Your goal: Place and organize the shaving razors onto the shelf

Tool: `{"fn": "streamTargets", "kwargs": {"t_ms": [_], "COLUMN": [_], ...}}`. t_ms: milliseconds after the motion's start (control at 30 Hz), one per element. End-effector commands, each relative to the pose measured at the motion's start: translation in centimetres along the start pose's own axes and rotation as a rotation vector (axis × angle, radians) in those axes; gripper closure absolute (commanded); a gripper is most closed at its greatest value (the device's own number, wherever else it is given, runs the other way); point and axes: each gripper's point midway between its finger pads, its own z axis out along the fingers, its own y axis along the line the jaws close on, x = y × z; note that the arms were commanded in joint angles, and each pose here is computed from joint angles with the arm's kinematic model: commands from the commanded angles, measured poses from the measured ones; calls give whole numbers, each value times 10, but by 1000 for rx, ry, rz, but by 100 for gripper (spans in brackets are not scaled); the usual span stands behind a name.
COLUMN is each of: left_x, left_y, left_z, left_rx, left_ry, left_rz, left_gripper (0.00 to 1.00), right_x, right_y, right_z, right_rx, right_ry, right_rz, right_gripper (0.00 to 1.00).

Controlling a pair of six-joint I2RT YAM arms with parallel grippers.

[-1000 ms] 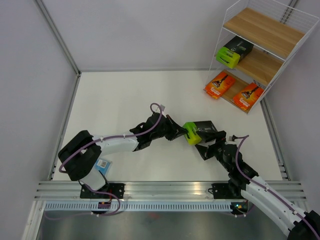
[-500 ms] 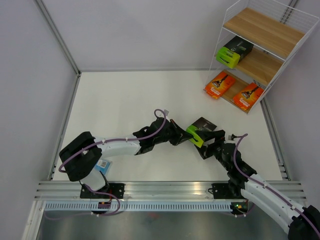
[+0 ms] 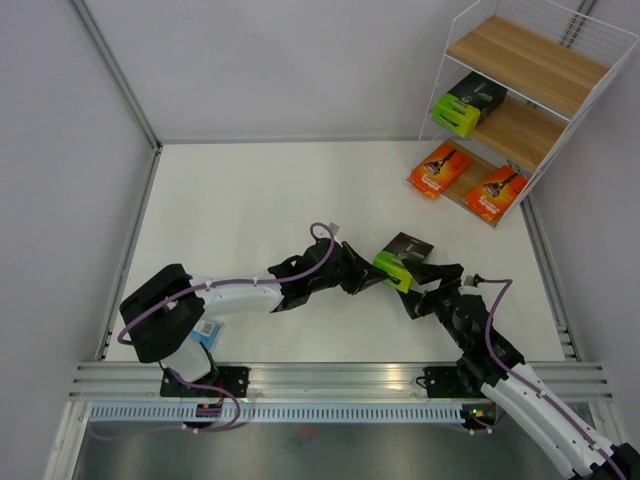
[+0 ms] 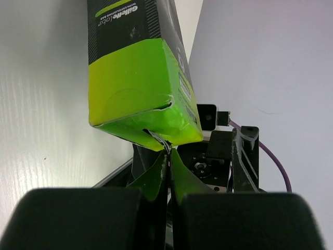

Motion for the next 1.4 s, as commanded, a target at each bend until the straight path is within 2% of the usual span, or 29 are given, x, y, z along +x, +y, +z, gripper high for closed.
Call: {"fn": "streamTargets", "kwargs": {"t_ms": [0, 367, 433, 533, 567, 633, 667, 733, 767, 800, 833, 900, 933, 967, 1000, 1033, 1067, 1100, 1133, 1167, 1233, 1367], "left_x": [4, 22, 22, 25, 26, 30, 30, 37, 39, 46, 47, 50, 48, 43, 38, 31, 16, 4, -8, -31, -64, -107], "left_y": [-21, -20, -22, -21, -21, -19, -19, -18, -22, -21, -19, -24, -26, -25, -25, -39, -25, -24, -19, -18, -15, 12], "left_z": [-4, -5, -6, -8, -8, -7, -6, -2, 0, 1, 1, -2, -8, -13, -18, -34, -41, -51, -60, -81, -100, -133], "left_rx": [42, 44, 47, 47, 47, 52, 53, 53, 62, 60, 48, 56, 52, 48, 49, 79, 20, 11, -4, -30, -80, -196], "left_ry": [-9, 56, 56, 68, 71, 93, 101, 139, 154, 188, 200, 215, 209, 197, 181, 162, 129, 80, 43, -36, -135, -213], "left_rz": [-54, -89, -84, -85, -90, -100, -101, -91, -82, -57, -46, 2, 17, 34, 85, 117, 129, 184, 216, 284, 342, 457], "left_gripper": [98, 98, 98, 98, 98, 98, 98, 98, 98, 94, 90, 80, 65, 59, 48, 43, 41, 30, 10, 1, 0, 1], "right_x": [-23, -19, -20, -22, -22, -23, -25, -27, -28, -29, -31, -30, -32, -33, -32, -30, -29, -28, -29, -31, -32, -40], "right_y": [-77, -92, -90, -83, -81, -66, -72, -68, -70, -70, -70, -55, -55, -54, -50, -42, -38, -29, -19, -16, 5, 36], "right_z": [7, 9, 10, 11, 11, 11, 9, 8, 7, 7, 6, 7, 7, 7, 7, 9, 9, 10, 12, 13, 14, 21], "right_rx": [160, 248, 245, 222, 221, 180, 211, 210, 217, 217, 217, 187, 186, 186, 179, 153, 141, 125, 97, 104, 70, 29], "right_ry": [-85, -69, -74, -87, -91, -100, -107, -118, -122, -128, -133, -139, -147, -148, -146, -142, -137, -136, -156, -166, -195, -274], "right_rz": [10, -13, -13, -30, -38, -66, -84, -115, -125, -134, -157, -187, -212, -252, -274, -295, -335, -354, -371, -410, -426, -478], "right_gripper": [2, 2, 5, 18, 25, 34, 44, 52, 59, 62, 69, 71, 72, 72, 73, 73, 74, 75, 75, 75, 73, 73]}}
